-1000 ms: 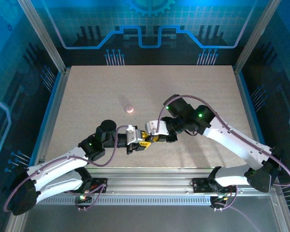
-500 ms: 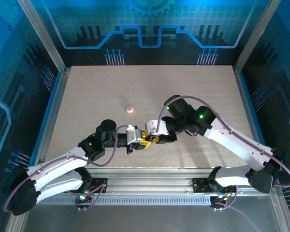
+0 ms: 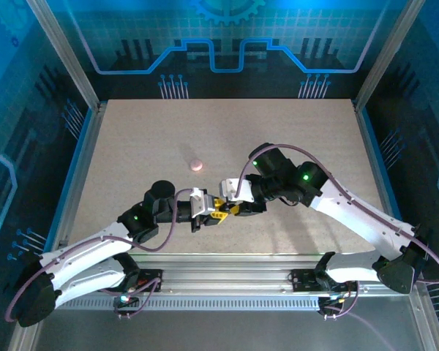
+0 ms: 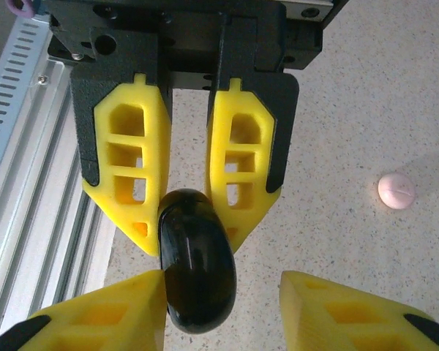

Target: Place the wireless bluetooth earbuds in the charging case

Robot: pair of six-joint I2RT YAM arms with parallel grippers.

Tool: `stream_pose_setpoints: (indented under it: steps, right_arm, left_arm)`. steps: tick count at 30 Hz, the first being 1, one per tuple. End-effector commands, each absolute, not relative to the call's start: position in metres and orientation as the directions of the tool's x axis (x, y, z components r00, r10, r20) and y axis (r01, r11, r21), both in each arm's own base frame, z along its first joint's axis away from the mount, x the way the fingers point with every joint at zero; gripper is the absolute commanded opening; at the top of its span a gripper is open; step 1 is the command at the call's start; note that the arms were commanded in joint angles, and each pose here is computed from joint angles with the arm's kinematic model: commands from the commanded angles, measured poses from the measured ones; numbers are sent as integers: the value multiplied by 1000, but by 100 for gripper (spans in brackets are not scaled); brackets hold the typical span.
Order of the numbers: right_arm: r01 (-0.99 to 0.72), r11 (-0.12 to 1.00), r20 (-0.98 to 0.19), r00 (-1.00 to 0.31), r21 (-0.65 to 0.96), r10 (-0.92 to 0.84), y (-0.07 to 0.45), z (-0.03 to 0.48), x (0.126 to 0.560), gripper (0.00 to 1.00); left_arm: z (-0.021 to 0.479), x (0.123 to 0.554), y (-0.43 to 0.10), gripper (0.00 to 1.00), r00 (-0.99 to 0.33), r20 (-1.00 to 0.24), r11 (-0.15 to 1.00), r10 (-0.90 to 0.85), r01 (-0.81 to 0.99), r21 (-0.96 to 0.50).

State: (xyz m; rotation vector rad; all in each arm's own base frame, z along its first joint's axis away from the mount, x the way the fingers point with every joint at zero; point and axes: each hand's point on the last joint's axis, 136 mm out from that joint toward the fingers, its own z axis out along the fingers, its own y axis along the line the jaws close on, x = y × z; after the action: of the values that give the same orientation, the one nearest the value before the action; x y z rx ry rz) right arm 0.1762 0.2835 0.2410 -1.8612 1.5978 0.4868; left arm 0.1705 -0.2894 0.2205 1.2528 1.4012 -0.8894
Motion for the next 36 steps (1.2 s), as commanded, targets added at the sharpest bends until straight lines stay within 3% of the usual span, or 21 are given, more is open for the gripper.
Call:
stream_pose_setpoints:
  steps: [1,26,36]
  right_arm:
    - [-955,25,-629,174,-294,-757,282,244,198,45]
    - [-925,148,-677,139,-349,-723,270,262,221,47]
    - [-921,167,-716,150,-351,-682,268,275,218,49]
  left_arm:
    - [245,160,-292,13,111,-980,137,164,981,134]
    - [244,159,-290,13,118,-981,151,154,978,142]
    - [237,174,-285,13,59,-993,247,105,965,83]
